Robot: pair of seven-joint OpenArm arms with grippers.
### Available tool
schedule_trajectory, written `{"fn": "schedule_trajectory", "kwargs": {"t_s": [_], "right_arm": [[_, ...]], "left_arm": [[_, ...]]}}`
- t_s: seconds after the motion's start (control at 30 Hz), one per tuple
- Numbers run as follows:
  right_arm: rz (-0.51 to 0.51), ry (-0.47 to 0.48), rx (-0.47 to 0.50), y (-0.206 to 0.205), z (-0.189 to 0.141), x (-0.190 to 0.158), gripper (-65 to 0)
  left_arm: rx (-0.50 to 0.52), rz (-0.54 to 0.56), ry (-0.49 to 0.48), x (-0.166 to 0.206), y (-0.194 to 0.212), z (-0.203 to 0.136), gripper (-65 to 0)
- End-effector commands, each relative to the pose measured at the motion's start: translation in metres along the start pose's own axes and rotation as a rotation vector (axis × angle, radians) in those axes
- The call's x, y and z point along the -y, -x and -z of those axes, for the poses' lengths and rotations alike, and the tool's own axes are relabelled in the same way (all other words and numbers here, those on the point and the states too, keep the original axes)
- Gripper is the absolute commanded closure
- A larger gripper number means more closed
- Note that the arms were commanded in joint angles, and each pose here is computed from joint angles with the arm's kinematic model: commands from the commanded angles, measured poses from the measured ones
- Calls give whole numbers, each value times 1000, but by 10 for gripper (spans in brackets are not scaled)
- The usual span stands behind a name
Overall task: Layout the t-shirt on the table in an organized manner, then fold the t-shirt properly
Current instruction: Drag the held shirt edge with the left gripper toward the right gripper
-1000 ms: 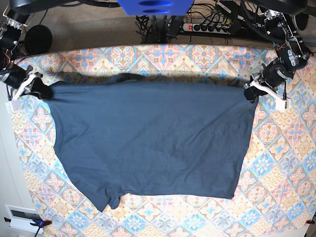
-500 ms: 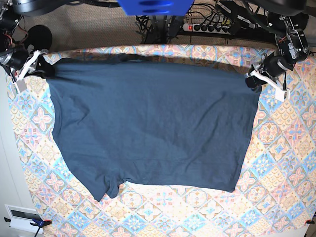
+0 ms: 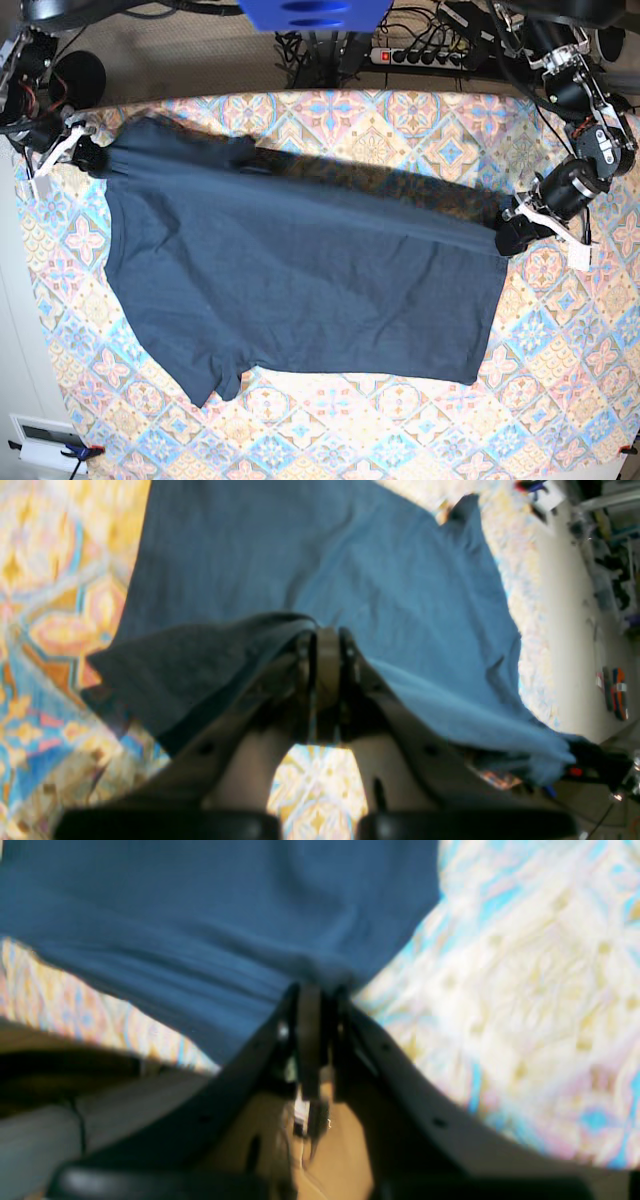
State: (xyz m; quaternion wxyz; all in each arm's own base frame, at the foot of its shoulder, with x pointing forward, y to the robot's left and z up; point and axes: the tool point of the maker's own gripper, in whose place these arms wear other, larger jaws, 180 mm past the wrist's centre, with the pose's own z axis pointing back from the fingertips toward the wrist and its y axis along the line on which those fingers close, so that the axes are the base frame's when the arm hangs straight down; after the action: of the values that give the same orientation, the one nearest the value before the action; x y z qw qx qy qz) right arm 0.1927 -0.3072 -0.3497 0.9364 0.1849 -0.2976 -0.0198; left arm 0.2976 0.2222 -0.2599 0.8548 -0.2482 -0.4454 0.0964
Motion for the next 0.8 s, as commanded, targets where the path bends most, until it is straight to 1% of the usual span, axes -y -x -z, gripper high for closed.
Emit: {"fn": "schedule_trajectory", "kwargs": {"t_s": [0.0,0.17,0.3,0.4,0.53,0.63,0.7,0.77], "right_arm": [[-9,20,17,-10,-4,7,-24],[29,1,52,-21,4,11,-25],[53,-23,93,-32,13,7,-26],[85,-45,111,-34,21,5,-26],[122,-61,119,-35,27,8,-26],[134,-70,136,-42,30,10,-26],[131,-74,151,-49,31,9,-26],[126,-79,172,-58,31,8,-26]], "left_arm": [[51,23,6,4,-16,-3,0],[78,31,16,7,-27,-2,0],[104,-16,45,11,-31,9,0],[97,-64,40,1,-33,19,0],[64,-153,15,-18,-23,40,0],[26,-203,-19,-35,-12,51,0],[19,-235,-27,-42,-10,60,0],[7,-244,-35,-47,-6,69,0]]}}
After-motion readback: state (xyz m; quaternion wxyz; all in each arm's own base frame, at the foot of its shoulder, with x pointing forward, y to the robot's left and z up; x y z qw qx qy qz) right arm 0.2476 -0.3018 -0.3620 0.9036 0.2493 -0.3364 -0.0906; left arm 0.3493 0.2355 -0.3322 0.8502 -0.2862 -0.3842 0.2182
